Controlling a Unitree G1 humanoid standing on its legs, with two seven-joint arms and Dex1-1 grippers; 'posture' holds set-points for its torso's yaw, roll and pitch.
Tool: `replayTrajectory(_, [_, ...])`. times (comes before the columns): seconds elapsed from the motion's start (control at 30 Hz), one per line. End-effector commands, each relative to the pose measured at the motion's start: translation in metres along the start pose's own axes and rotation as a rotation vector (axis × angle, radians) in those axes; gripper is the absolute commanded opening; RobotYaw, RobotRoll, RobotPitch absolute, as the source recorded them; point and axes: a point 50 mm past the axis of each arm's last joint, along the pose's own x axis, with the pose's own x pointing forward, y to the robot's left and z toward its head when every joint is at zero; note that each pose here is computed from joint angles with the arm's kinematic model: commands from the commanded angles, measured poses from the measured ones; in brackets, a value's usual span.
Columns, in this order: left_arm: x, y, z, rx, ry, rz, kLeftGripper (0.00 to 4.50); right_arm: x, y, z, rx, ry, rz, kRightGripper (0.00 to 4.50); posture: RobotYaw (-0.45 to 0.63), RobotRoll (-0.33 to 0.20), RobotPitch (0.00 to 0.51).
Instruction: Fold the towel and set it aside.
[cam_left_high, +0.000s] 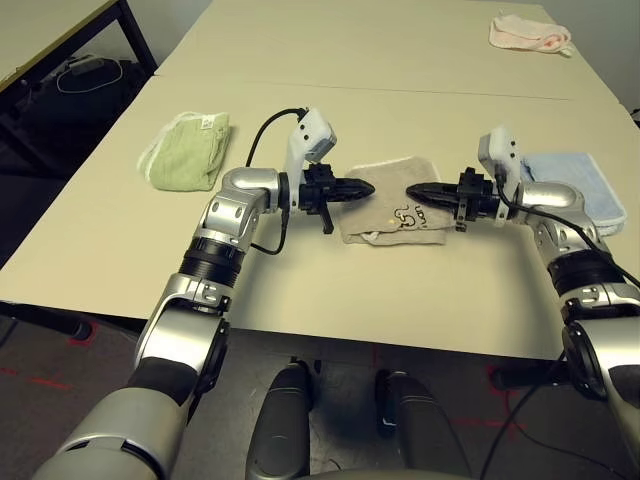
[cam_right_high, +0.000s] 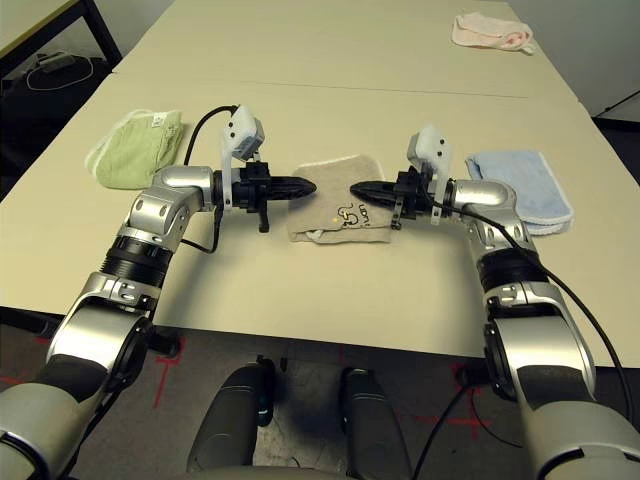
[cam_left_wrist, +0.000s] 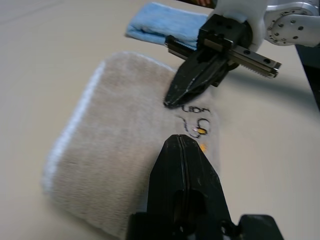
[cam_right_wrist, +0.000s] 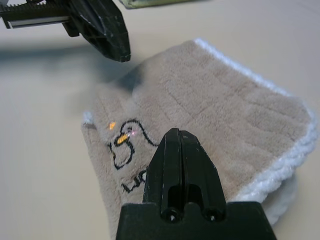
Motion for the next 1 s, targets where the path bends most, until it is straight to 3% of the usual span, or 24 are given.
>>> replayTrajectory(0.03, [0.008, -0.007, -0.003, 0.006, 0.027, -0.043, 0.04, -0.003, 0.002, 0.002, -0.001, -0.007, -0.017, 0.0, 0.11, 0.0, 0.225])
replayTrajectory(0.33, [0.027, -0.002, -0.041, -0.107, 0.244, 0.022, 0.04, 0.002, 0.009, -0.022, 0.005, 0.2, -0.031, 0.0, 0.11, 0.0, 0.227])
replayTrajectory(0.67, [0.006, 0.0, -0.05, -0.13, 0.292, 0.005, 0.04, -0.007, 0.024, -0.039, 0.077, 0.315, 0.01, 0.0, 0.1, 0.0, 0.215])
replayTrajectory(0.8, [-0.003, 0.004, -0.041, -0.126, 0.245, 0.021, 0.04, -0.003, 0.022, -0.033, 0.066, 0.258, -0.011, 0.0, 0.1, 0.0, 0.211])
replayTrajectory(1.0, [-0.028, 0.015, -0.011, -0.079, 0.199, 0.035, 0.04, -0.016, -0.002, 0.009, 0.103, -0.046, -0.078, 0.0, 0.11, 0.0, 0.197])
